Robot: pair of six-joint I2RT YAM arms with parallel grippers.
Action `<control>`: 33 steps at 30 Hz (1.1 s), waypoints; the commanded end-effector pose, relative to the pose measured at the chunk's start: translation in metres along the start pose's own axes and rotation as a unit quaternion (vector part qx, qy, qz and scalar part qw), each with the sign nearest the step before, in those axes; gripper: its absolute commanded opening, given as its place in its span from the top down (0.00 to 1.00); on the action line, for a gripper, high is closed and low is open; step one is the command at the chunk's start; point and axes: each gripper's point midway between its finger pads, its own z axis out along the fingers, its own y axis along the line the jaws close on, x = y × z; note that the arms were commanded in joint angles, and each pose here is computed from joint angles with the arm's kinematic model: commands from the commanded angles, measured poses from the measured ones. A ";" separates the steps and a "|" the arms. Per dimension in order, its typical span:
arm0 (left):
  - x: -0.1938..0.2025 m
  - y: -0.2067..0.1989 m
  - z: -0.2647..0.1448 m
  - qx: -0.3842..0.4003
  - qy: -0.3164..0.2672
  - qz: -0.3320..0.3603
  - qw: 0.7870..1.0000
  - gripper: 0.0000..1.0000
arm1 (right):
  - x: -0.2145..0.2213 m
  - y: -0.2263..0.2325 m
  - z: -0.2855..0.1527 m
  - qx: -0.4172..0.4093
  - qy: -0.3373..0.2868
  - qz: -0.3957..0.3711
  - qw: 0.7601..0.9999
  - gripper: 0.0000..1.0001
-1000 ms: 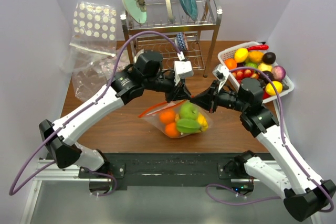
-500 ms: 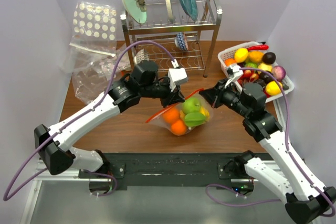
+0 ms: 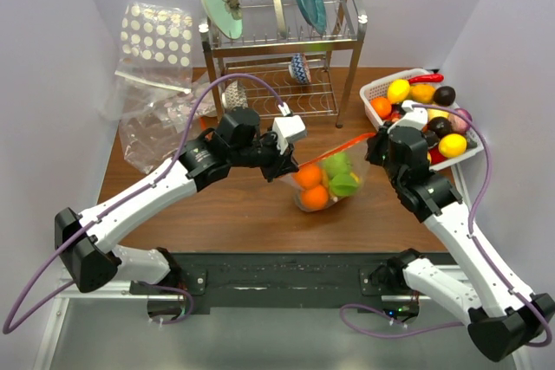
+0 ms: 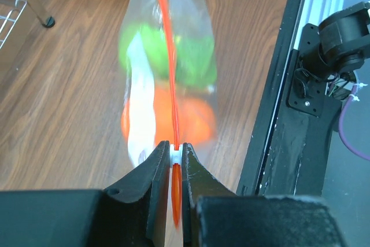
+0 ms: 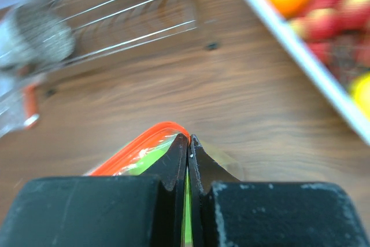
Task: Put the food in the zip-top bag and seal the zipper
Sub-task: Zip the zipper food storage bag at the center of the board, then place the zipper food storage bag at the center of the board.
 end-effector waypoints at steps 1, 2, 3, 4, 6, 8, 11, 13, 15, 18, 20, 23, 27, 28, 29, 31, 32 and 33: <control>-0.004 -0.001 -0.012 -0.013 -0.010 -0.006 1.000 1.00 | -0.049 -0.053 -0.013 0.149 -0.086 0.014 0.985 1.00; -0.002 0.001 -0.012 -0.019 -0.007 -0.008 1.000 1.00 | -0.053 -0.058 -0.015 0.163 -0.093 0.015 0.982 1.00; -0.002 0.001 -0.013 -0.022 -0.007 -0.007 1.000 1.00 | -0.054 -0.060 -0.017 0.169 -0.096 0.016 0.981 1.00; -0.003 0.002 -0.013 -0.024 -0.007 -0.006 1.000 1.00 | -0.055 -0.063 -0.017 0.177 -0.098 0.015 0.979 1.00; -0.002 0.005 -0.013 -0.032 -0.006 -0.007 0.999 1.00 | -0.056 -0.068 -0.019 0.193 -0.100 0.016 0.976 1.00; 0.000 0.008 -0.012 -0.040 -0.004 -0.008 0.999 1.00 | -0.056 -0.070 -0.019 0.196 -0.099 0.018 0.975 1.00; 0.001 0.012 -0.012 -0.049 0.000 -0.010 0.999 1.00 | -0.054 -0.071 -0.018 0.199 -0.098 0.019 0.975 1.00; 0.002 0.013 -0.012 -0.051 0.002 -0.011 0.999 1.00 | -0.054 -0.072 -0.018 0.202 -0.099 0.020 0.974 1.00; 0.000 0.016 -0.013 -0.057 -0.002 -0.010 0.998 1.00 | -0.054 -0.071 -0.017 0.200 -0.099 0.022 0.974 1.00; -0.007 0.027 -0.012 -0.083 -0.009 -0.034 0.996 1.00 | -0.051 -0.064 -0.011 0.182 -0.094 0.024 0.978 1.00; -0.012 0.043 -0.009 -0.114 -0.006 -0.047 0.992 1.00 | -0.048 -0.060 -0.007 0.174 -0.087 0.026 0.981 1.00; -0.015 0.065 -0.001 -0.155 0.005 -0.062 0.986 1.00 | -0.040 -0.059 0.000 0.175 -0.072 0.026 0.982 1.00; -0.011 0.097 0.021 -0.188 0.019 -0.093 0.978 1.00 | -0.030 -0.058 0.007 0.172 -0.063 0.028 0.983 0.98; -0.024 0.102 0.024 -0.190 0.004 -0.110 0.975 1.00 | -0.028 -0.058 0.010 0.173 -0.061 0.027 0.983 0.90; -0.027 0.108 0.029 -0.193 0.002 -0.121 0.974 1.00 | -0.026 -0.058 0.013 0.172 -0.061 0.028 0.983 0.82; -0.033 0.126 0.041 -0.214 0.001 -0.138 0.967 1.00 | -0.024 -0.056 0.017 0.172 -0.058 0.026 0.983 0.75; -0.033 0.131 0.045 -0.221 0.001 -0.141 0.965 1.00 | -0.025 -0.056 0.018 0.173 -0.057 0.026 0.983 0.71; -0.032 0.137 0.051 -0.225 0.003 -0.147 0.963 1.00 | -0.025 -0.055 0.020 0.173 -0.055 0.021 0.983 0.68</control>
